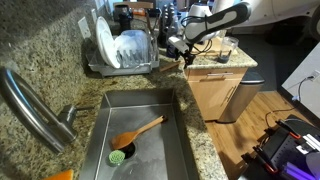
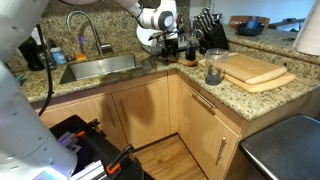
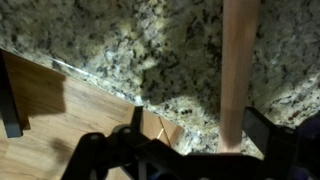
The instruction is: Pick up the wooden spoon from the countertop and put it in the clear cup.
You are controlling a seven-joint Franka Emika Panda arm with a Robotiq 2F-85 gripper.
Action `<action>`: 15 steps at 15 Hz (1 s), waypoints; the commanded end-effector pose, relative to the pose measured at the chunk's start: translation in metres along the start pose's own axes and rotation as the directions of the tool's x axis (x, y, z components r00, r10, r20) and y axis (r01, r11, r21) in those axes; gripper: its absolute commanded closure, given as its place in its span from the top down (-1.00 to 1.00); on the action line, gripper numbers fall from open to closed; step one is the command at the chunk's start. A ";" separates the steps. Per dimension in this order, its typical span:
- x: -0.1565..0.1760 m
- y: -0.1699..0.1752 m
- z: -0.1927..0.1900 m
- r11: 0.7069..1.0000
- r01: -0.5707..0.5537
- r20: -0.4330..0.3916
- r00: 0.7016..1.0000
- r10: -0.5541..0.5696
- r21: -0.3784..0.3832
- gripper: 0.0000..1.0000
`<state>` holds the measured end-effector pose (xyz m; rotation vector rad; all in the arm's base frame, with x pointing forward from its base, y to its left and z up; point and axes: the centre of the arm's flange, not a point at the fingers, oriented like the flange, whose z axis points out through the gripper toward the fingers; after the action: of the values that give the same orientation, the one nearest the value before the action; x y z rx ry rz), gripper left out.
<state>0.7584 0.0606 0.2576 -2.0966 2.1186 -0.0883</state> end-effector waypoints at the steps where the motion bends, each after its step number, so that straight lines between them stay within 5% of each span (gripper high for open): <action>1: 0.006 -0.012 0.017 0.999 -0.030 -0.020 0.999 0.030 0.023 1.00; 4: 0.007 -0.033 0.040 0.995 -0.078 -0.015 0.997 0.079 0.069 1.00; 5: 0.008 -0.008 0.022 0.998 -0.051 -0.018 0.998 0.052 0.034 1.00; 9: 0.007 -0.011 0.027 0.998 -0.051 -0.019 0.998 0.052 0.038 1.00; 13: 0.020 -0.011 0.035 0.994 -0.103 -0.063 0.993 0.101 -0.034 1.00; 14: 0.024 -0.010 0.037 0.992 -0.114 -0.066 0.992 0.111 -0.044 0.50; 15: 0.028 -0.008 0.039 0.991 -0.126 -0.070 0.990 0.122 -0.055 0.47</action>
<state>0.7690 0.0449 0.2248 -2.0240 2.2467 -0.1086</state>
